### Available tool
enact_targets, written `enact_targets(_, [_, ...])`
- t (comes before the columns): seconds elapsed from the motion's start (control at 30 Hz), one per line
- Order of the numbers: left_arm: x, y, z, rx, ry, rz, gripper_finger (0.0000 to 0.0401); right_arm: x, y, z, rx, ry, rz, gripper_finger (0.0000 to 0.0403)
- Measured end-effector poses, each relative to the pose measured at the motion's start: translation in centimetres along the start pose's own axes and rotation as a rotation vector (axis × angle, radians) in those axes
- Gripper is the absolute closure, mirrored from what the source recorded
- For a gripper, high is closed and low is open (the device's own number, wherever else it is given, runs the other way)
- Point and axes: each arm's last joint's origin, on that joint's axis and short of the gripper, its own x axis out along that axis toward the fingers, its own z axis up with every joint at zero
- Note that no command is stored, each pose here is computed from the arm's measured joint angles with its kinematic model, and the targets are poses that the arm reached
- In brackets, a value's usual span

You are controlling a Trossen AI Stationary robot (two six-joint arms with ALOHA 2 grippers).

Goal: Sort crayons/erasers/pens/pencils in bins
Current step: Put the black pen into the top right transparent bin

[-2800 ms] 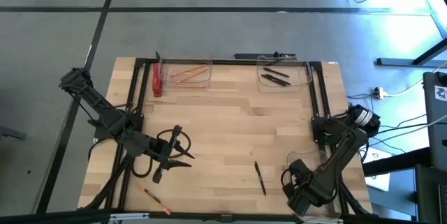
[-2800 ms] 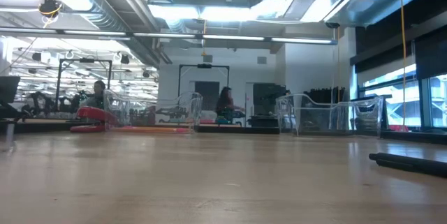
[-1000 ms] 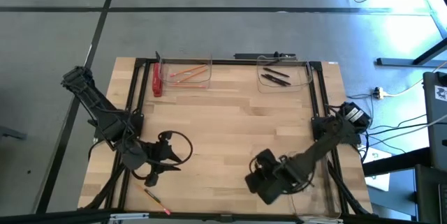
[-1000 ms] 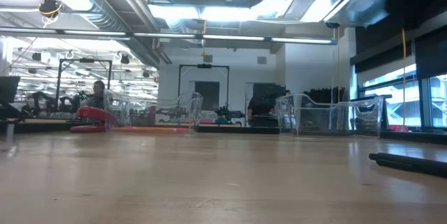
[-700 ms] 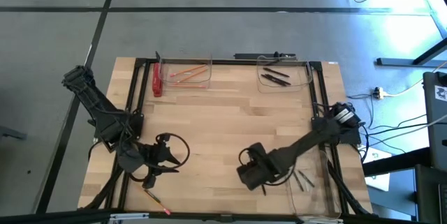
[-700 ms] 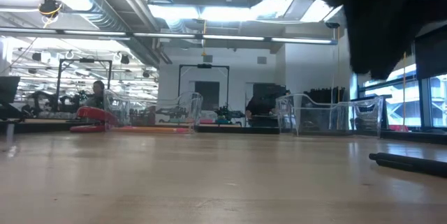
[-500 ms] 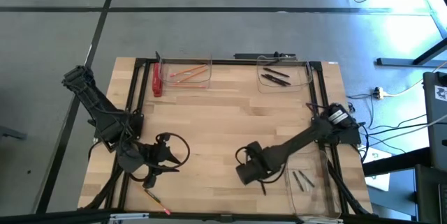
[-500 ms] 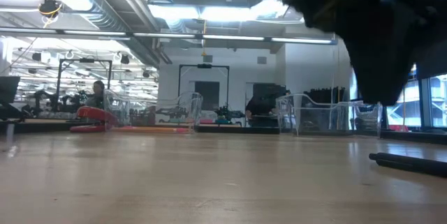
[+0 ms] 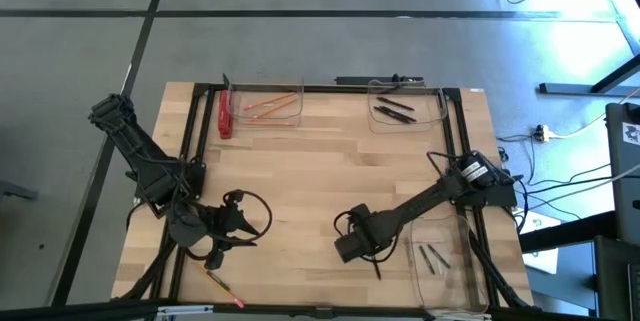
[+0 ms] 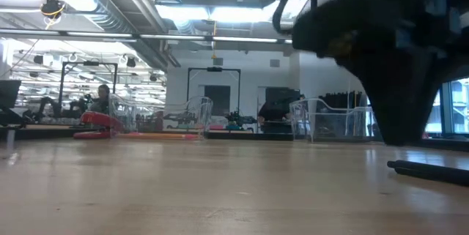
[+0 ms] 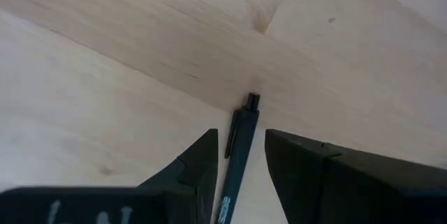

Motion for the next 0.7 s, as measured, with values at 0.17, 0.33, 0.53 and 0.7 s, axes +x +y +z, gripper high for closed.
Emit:
enact_targets(0.17, [0.0,0.0,0.0,0.000,0.000,0.000,0.0291,1.7,0.3,0.1,-0.022,0.033,-0.046,0.0281])
enact_targets(0.33, [0.0,0.0,0.0,0.001,0.000,0.000,0.0291,2.5,0.5,0.2,-0.048,0.054,-0.059,0.0281])
enact_targets(0.53, [0.0,0.0,0.0,0.002,0.000,0.000,0.0291,2.7,0.7,0.8,-0.122,0.082,-0.041,0.0282])
enact_targets(0.7, [0.0,0.0,0.0,0.001,0.000,0.000,0.0291,2.8,0.9,1.3,-0.111,0.133,-0.026,0.0309])
